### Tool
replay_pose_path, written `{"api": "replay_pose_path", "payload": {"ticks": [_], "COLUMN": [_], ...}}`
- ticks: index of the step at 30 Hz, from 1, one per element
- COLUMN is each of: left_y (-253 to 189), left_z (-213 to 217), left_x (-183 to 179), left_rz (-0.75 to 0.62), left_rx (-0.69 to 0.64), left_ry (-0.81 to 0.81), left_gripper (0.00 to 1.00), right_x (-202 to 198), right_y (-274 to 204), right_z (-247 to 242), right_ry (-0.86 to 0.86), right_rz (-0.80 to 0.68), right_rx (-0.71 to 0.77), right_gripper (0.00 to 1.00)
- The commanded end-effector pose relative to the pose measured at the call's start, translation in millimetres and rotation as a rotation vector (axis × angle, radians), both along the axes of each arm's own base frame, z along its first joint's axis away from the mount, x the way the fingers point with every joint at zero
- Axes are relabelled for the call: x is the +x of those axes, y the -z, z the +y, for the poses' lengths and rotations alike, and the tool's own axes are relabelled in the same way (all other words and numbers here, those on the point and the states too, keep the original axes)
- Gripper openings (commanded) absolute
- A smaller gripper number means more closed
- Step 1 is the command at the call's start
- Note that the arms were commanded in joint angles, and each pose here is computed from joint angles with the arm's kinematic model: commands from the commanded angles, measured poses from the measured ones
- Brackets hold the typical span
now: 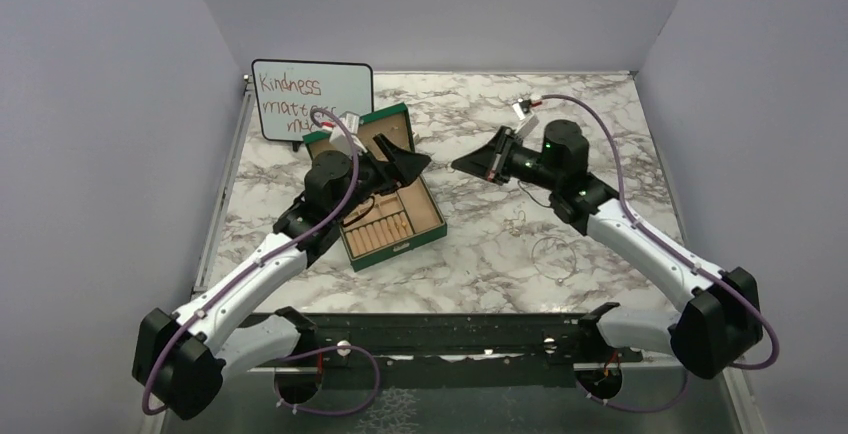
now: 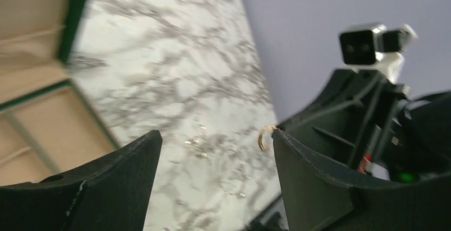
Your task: Organize the mixed jewelry
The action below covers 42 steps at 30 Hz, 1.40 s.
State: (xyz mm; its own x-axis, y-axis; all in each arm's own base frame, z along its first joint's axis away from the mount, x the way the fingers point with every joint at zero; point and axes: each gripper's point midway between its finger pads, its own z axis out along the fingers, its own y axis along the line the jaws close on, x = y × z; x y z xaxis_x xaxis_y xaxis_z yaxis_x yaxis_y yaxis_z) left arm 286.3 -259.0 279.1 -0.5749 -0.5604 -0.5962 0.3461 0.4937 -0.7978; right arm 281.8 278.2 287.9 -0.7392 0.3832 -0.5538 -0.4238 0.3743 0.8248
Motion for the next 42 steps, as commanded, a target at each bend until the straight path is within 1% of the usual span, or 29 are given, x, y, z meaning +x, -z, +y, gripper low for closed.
{"api": "replay_pose_path", "payload": {"ticks": [1,5,7,11,18,25,29,42], "left_y": [33,16,3,-16,-28,-26,-24,-22], "left_z": [85,137,155,175,189,194,194,195], "left_x": [15,11,8,0,-8,-10,-10,-10], "left_rz": [0.013,-0.041,-0.085,-0.144,-0.178,-0.182,-0.179,-0.176], "left_rx": [0.346,0.463,0.503,0.516,0.513,0.514,0.514,0.514], "left_ry": [-0.365,-0.572,-0.635,-0.706,-0.756,-0.772,-0.778,-0.786], "left_gripper": [0.78,0.79,0.79,0.79,0.8,0.8,0.8,0.8], "right_x": [3,-7,-11,-21,-28,-25,-25,-34], "right_y": [56,89,102,121,146,171,182,202], "right_z": [20,50,67,100,142,155,158,163], "right_ry": [0.065,0.049,0.052,0.046,0.032,0.026,0.006,-0.057], "right_rz": [0.094,0.152,0.152,0.151,0.121,0.118,0.13,0.166], "right_rx": [-0.253,-0.376,-0.445,-0.556,-0.68,-0.786,-0.811,-0.828], "right_gripper": [0.01,0.01,0.01,0.01,0.01,0.01,0.01,0.01]}}
